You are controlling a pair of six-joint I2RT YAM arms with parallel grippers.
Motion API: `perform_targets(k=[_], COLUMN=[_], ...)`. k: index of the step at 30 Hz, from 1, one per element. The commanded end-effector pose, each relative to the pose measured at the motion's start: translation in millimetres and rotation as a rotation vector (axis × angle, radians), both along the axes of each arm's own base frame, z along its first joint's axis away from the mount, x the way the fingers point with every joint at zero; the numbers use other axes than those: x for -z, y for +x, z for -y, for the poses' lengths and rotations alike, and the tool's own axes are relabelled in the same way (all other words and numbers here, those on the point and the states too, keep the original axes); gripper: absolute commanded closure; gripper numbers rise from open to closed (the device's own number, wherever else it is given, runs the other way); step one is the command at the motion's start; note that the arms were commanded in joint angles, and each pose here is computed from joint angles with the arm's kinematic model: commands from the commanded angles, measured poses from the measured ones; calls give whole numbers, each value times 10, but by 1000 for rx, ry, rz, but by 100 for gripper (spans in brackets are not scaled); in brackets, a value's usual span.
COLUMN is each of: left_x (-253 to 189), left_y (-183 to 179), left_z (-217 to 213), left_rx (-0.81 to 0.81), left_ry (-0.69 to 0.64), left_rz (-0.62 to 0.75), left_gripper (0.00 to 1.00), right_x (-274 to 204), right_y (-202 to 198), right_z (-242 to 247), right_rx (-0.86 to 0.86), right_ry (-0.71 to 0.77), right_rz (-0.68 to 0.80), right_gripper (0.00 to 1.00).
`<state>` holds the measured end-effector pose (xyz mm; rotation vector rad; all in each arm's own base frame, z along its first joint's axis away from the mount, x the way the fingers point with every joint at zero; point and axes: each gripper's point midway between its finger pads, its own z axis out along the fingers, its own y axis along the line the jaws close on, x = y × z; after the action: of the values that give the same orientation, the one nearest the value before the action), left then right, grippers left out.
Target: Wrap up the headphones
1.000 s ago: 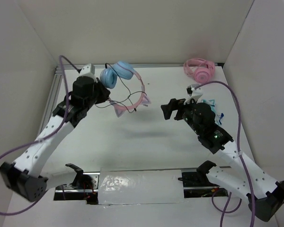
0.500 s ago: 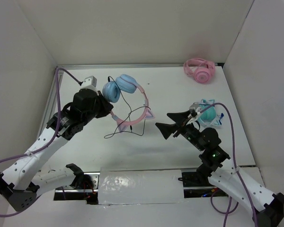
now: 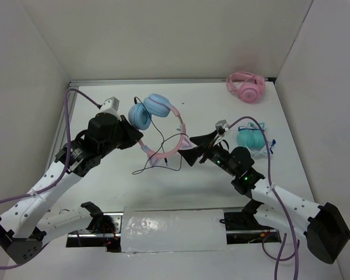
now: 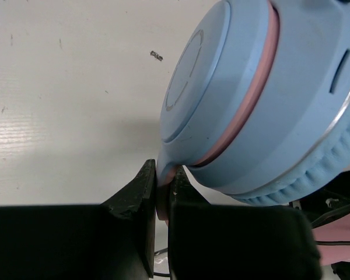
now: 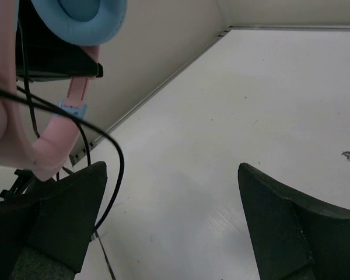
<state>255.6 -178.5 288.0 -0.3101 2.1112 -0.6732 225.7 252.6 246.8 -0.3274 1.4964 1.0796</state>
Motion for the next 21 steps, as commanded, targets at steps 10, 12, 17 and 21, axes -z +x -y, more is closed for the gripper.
perform_targets(k=[10, 12, 17, 21], left_x=[-253, -253, 239, 671], left_y=[-61, -56, -79, -131], left_z=[206, 184, -128, -412], left_rx=[48, 41, -165, -345], left_ry=[-185, -180, -92, -24], left_rz=[57, 68, -113, -233], left_gripper=[100, 100, 100, 100], right_x=[-574, -522, -805, -881], right_y=[130, 253, 407, 309], right_z=[-219, -72, 656, 1230], right_rx=[-34, 69, 413, 633], right_ry=[151, 173, 212, 201], right_rz=[64, 1, -6, -18], right_gripper=[54, 100, 100, 100])
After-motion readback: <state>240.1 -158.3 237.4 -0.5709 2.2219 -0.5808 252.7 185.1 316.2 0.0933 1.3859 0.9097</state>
